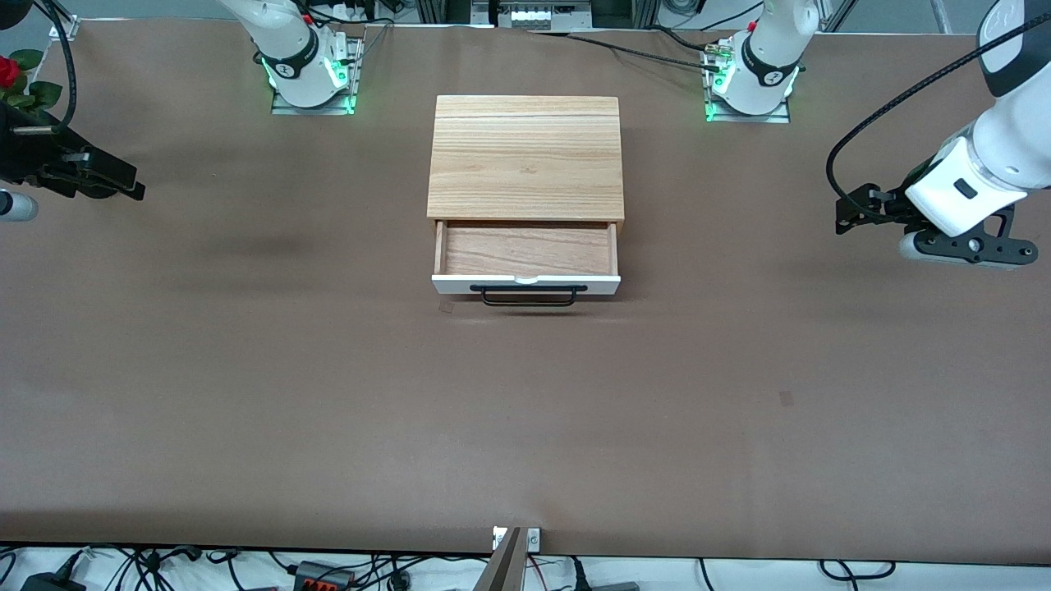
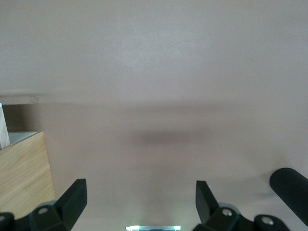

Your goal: Close drawer with both arms simultaneously

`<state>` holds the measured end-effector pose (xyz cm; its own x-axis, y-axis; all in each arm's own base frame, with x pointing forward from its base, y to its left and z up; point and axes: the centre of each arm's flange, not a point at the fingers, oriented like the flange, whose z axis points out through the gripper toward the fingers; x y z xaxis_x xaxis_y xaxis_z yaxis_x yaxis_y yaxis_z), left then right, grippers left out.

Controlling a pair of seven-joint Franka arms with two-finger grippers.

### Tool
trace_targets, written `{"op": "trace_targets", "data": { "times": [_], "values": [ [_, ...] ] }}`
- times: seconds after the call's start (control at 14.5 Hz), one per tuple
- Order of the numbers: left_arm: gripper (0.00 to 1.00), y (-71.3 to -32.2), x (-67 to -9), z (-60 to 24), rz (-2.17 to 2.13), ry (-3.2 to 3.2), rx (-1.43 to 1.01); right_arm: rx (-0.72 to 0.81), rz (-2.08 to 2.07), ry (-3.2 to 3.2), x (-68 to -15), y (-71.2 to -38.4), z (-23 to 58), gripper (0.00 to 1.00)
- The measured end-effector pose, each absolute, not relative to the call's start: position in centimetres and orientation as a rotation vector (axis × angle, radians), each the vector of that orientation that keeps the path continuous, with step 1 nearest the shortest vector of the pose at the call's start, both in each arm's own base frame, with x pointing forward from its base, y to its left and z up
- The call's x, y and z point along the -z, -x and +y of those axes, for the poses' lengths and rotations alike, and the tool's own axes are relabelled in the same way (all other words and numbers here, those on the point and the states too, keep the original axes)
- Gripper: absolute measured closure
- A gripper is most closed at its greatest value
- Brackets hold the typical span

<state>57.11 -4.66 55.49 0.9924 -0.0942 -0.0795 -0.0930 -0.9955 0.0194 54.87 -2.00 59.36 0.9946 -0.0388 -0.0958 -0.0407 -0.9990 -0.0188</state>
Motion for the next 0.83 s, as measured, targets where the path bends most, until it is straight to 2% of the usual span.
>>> {"op": "trace_targets", "data": {
  "times": [0.34,0.62,0.83],
  "values": [
    [0.00,-57.9,-54.2,-7.1,-0.199,-3.080,0.156,-0.151,0.060,3.117,-59.3,-54.9,-2.0,0.00],
    [0.00,-60.2,-51.6,-11.9,-0.300,-3.042,0.190,-0.159,0.056,3.117,-59.1,-55.0,-1.8,0.00],
    [0.00,-61.7,-48.6,-16.6,-0.312,-3.029,0.228,-0.228,-0.009,3.113,-56.6,-56.0,0.6,0.00]
  ]
}}
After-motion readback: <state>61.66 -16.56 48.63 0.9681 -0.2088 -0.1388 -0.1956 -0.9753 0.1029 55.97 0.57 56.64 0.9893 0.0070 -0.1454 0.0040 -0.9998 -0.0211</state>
